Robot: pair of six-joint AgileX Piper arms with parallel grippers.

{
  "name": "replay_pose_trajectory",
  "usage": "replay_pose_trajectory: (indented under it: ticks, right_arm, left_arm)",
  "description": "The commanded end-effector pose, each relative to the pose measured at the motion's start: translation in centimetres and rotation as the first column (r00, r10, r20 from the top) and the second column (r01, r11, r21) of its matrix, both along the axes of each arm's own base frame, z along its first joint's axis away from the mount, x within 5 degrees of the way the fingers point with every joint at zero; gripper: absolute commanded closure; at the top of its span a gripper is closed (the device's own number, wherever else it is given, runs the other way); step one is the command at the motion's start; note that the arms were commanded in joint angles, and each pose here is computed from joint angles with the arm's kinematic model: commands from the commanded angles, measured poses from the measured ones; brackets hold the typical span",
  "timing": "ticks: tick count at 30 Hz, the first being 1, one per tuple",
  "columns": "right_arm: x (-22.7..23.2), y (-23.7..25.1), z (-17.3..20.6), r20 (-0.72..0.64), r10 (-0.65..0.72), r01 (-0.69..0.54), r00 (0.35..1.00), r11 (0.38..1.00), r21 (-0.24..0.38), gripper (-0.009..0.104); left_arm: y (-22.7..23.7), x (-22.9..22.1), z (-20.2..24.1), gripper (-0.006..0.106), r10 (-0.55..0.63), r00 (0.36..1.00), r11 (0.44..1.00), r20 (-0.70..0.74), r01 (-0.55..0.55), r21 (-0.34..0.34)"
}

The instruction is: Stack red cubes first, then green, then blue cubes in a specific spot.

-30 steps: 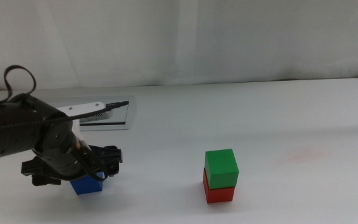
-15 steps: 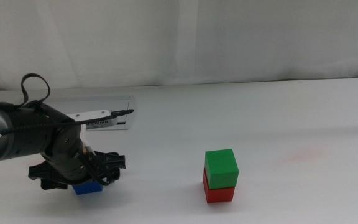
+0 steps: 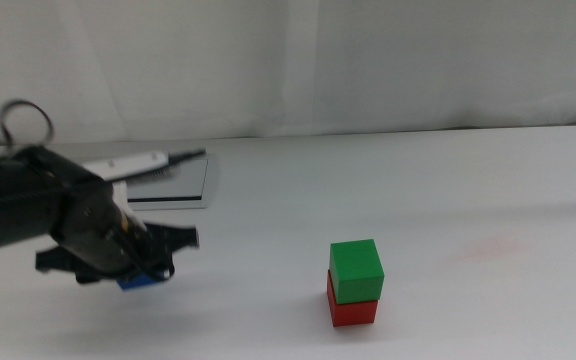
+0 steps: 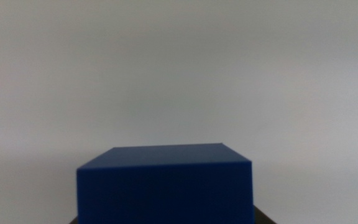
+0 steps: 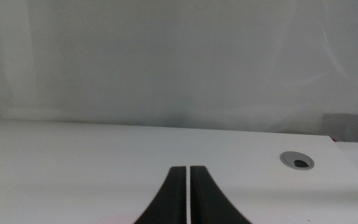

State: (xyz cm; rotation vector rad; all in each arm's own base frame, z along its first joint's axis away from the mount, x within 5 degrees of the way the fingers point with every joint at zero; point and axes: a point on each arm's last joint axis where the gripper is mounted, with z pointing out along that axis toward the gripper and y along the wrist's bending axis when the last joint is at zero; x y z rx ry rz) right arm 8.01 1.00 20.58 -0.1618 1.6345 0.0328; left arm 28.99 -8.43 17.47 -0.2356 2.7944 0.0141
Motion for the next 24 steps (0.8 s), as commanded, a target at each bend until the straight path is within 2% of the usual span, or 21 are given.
replay_pose_trajectory:
  ticks: [1, 7, 14, 18, 24]
  right_arm:
    - [-0.1, 0.0, -1.1, -0.03, -0.002, 0.001, 1.0, 1.0, -0.012, 0.098]
    - [-0.1, 0.0, -1.1, -0.03, -0.002, 0.001, 1.0, 1.0, -0.012, 0.098]
    - [-0.1, 0.0, -1.1, -0.03, -0.002, 0.001, 1.0, 1.0, -0.012, 0.098]
    - [-0.1, 0.0, -1.1, -0.03, -0.002, 0.001, 1.0, 1.0, -0.012, 0.098]
    - [-0.1, 0.0, -1.1, -0.03, -0.002, 0.001, 1.0, 1.0, -0.012, 0.098]
  left_arm:
    - [-0.6, -0.2, 3.0, 0.103, 0.015, 0.998, 0.999, 0.065, -0.013, -0.032]
    - [-4.5, -0.7, 9.8, 0.103, -0.067, 0.992, 0.997, 0.111, 0.07, -0.024]
    - [-11.8, -3.6, 16.5, 0.103, -0.129, 0.965, 0.987, 0.23, 0.147, -0.064]
    - [-15.7, -5.7, 17.8, 0.103, -0.148, 0.956, 0.984, 0.253, 0.168, -0.06]
    - [-21.1, -7.6, 16.2, 0.103, -0.212, 0.956, 0.976, 0.203, 0.22, -0.013]
